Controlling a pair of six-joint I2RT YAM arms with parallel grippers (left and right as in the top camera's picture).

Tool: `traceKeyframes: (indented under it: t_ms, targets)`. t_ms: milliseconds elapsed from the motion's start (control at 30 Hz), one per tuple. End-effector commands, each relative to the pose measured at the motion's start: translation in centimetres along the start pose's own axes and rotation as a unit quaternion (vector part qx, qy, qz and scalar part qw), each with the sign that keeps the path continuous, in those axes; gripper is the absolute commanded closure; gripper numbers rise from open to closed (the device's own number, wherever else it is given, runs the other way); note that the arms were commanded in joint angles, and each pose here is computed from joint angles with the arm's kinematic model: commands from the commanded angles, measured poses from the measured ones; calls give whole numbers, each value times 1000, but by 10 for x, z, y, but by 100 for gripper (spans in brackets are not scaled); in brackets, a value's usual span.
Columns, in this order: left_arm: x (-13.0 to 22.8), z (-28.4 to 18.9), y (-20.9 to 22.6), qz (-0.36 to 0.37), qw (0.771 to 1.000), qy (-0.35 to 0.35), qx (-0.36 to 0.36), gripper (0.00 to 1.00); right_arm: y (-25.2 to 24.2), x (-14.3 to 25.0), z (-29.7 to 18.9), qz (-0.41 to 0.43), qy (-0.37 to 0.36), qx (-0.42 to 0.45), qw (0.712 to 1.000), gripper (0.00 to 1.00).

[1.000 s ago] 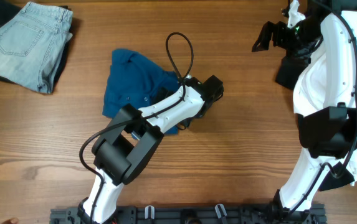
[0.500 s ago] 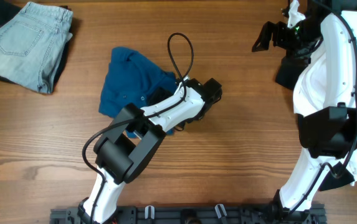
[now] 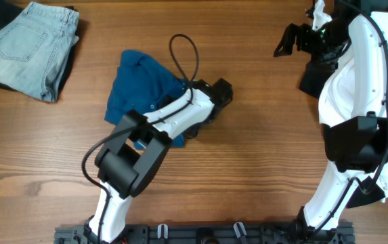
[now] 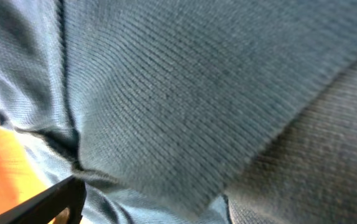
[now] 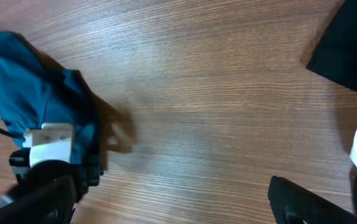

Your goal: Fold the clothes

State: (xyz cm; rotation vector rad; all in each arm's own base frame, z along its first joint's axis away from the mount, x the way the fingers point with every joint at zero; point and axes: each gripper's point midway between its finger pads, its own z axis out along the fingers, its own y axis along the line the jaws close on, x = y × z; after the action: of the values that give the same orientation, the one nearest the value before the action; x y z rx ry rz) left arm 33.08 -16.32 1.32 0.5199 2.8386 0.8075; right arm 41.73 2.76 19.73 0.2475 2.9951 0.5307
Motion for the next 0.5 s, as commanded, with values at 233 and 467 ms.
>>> traceKeyframes:
  t_ms: [233, 467]
  targets:
    - [38, 57, -45, -19, 986, 119, 118, 61, 12, 0, -16, -21, -22, -12, 999, 0]
    - [32, 62, -42, -47, 983, 120, 129, 96, 13, 1, -19, -23, -26, -13, 999, 0]
